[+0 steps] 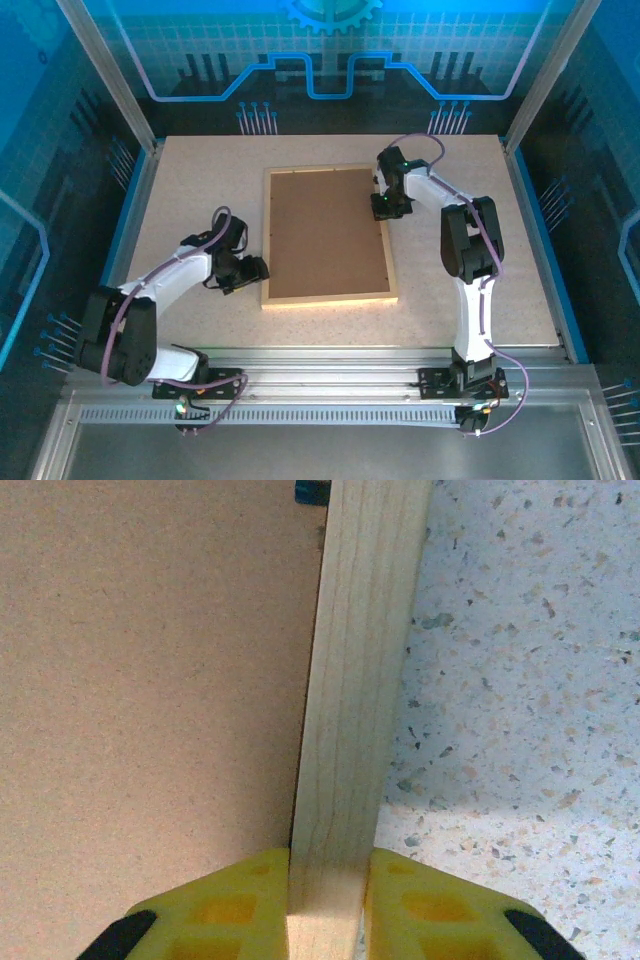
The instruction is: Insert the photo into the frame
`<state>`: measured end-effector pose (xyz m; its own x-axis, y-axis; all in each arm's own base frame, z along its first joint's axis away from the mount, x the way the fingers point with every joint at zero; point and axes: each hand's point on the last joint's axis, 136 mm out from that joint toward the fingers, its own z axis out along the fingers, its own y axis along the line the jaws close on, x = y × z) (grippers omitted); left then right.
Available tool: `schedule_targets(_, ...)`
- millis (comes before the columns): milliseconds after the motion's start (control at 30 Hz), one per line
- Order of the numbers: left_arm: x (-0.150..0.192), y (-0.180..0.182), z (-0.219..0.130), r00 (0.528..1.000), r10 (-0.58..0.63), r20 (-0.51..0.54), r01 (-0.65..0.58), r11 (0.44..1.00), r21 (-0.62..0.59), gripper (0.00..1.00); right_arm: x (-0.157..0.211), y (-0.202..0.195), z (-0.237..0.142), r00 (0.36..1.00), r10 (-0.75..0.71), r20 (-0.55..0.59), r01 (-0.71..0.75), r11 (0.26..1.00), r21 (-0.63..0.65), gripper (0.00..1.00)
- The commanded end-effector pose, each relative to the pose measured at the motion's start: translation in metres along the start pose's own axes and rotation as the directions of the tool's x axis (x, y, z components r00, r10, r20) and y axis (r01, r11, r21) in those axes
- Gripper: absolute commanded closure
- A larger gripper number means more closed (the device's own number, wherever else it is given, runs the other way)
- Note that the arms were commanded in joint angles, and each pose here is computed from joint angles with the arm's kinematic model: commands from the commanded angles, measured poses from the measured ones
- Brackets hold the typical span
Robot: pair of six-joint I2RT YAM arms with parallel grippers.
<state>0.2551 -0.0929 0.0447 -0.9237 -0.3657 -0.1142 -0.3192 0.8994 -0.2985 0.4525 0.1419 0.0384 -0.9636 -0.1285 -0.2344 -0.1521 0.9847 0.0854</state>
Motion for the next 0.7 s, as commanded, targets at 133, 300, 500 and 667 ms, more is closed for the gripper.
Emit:
schedule_targets(133, -0.009, -0.005, 0.013, 1.0, -0.017, 0.018, 0.018, 1.0, -0.005, 0.34, 0.007, 0.006, 0.002, 1.0, -0.02, -0.013, 0.02, 1.0, -0.016, 0.78)
schedule_targets(300, -0.01, -0.005, 0.018, 1.0, -0.018, 0.01, 0.018, 1.0, -0.013, 0.34, 0.007, 0.006, 0.002, 1.0, -0.023, -0.013, 0.023, 1.0, -0.014, 0.78)
schedule_targets(500, -0.007, -0.006, 0.025, 1.0, -0.012, -0.014, 0.012, 1.0, -0.012, 0.34, 0.007, 0.008, 0.003, 1.0, -0.022, -0.015, 0.022, 1.0, -0.022, 0.78)
schedule_targets(667, 0.007, -0.006, 0.042, 0.997, 0.026, -0.077, -0.03, 0.998, -0.049, 0.34, 0.007, 0.008, 0.004, 1.0, -0.023, -0.017, 0.022, 0.999, -0.026, 0.78)
